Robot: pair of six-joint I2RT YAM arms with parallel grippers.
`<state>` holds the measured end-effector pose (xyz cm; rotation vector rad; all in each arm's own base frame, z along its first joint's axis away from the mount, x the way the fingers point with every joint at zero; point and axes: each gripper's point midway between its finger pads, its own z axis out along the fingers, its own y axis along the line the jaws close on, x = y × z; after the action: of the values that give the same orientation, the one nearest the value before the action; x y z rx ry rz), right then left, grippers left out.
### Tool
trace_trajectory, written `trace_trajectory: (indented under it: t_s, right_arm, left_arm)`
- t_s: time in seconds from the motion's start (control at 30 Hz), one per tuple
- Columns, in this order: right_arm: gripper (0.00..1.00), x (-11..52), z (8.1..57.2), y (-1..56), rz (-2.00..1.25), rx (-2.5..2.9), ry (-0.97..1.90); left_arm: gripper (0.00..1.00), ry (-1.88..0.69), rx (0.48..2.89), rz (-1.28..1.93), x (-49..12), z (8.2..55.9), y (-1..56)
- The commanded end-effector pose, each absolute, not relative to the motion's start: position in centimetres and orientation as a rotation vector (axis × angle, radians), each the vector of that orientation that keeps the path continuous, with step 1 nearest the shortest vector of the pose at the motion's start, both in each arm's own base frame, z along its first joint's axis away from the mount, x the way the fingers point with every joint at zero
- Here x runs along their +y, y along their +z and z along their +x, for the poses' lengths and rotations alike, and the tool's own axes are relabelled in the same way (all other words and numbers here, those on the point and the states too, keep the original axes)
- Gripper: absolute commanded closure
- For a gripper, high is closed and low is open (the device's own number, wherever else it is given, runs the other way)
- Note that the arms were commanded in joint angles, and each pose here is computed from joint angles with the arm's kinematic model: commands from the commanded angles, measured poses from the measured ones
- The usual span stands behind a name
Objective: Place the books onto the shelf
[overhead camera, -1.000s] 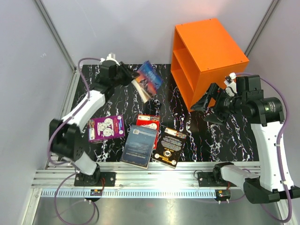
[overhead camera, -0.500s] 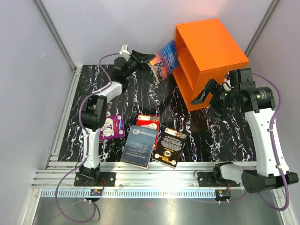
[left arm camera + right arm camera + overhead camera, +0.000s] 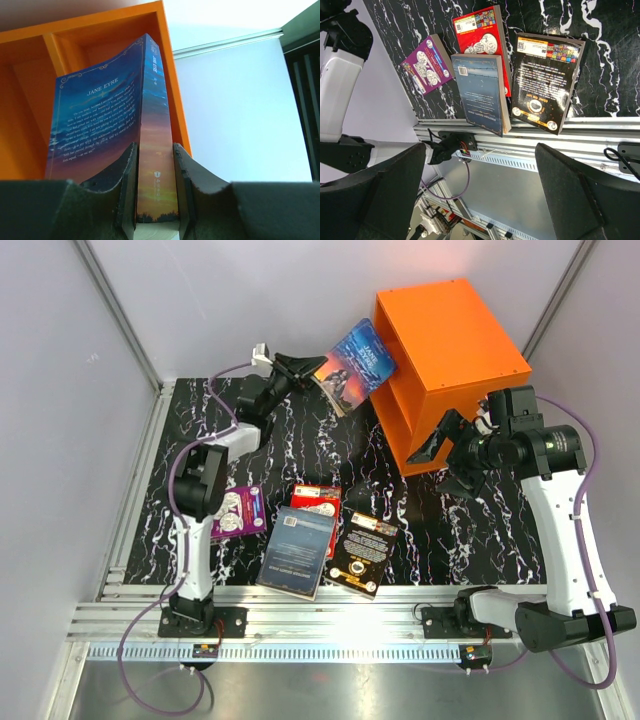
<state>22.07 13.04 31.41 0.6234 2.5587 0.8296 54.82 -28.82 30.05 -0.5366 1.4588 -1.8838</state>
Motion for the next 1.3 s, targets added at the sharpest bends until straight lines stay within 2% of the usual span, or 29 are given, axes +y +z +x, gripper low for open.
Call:
trace_trajectory:
  t_s: [0.0,0.17,0.5,0.8,0.9,0.93,0.97,1.0,1.03,1.1,1.17,1.2,1.27]
  right_arm:
    - [0.02,12.1,18.6,29.9,0.659,2.705,0.740]
    - [0.02,11.8,18.2,29.9,0.617,2.718,0.716]
    - [0.02,11.4,17.7,29.7,0.549,2.756,0.681]
    - [0.02,10.6,16.9,29.2,0.502,2.791,0.610]
    - [0.02,10.6,17.0,28.9,0.500,2.799,0.611]
    - [0.02,10.7,17.0,28.8,0.500,2.802,0.618]
    - [0.02,10.7,17.0,28.6,0.502,2.809,0.619]
    - [0.02,10.9,17.0,28.5,0.501,2.812,0.626]
    - [0.02,10.9,17.1,28.4,0.509,2.817,0.631]
    - [0.02,11.2,17.2,28.2,0.513,2.821,0.650]
    - [0.02,11.3,17.3,27.9,0.521,2.828,0.659]
    - [0.02,11.4,17.3,28.0,0.518,2.830,0.663]
    - [0.02,11.4,17.3,28.0,0.526,2.827,0.664]
  left_arm:
    - [1.00,-2.025,0.917,-0.199,-25.8,45.2,48.0]
    - [1.00,-2.036,0.895,-0.360,-25.7,46.1,46.2]
    - [1.00,-2.119,0.957,-0.831,-35.6,48.0,39.0]
    - [1.00,-1.819,1.086,-1.237,-36.6,48.7,31.2]
    - [1.00,-1.742,1.132,-1.273,-36.9,48.4,31.4]
    - [1.00,-1.634,1.198,-1.320,-36.9,48.7,29.8]
    - [1.00,-1.586,1.229,-1.324,-37.1,48.9,29.8]
    - [1.00,-1.577,1.225,-1.295,-37.7,49.1,32.3]
    - [1.00,-1.474,1.281,-1.322,-37.8,49.5,30.8]
    - [1.00,-1.446,1.278,-1.350,-39.1,49.8,32.8]
    - [1.00,-1.369,1.306,-1.383,-40.3,50.5,31.6]
    - [1.00,-1.368,1.295,-1.383,-40.7,50.8,33.5]
    - [1.00,-1.318,1.335,-1.400,-41.9,51.3,31.8]
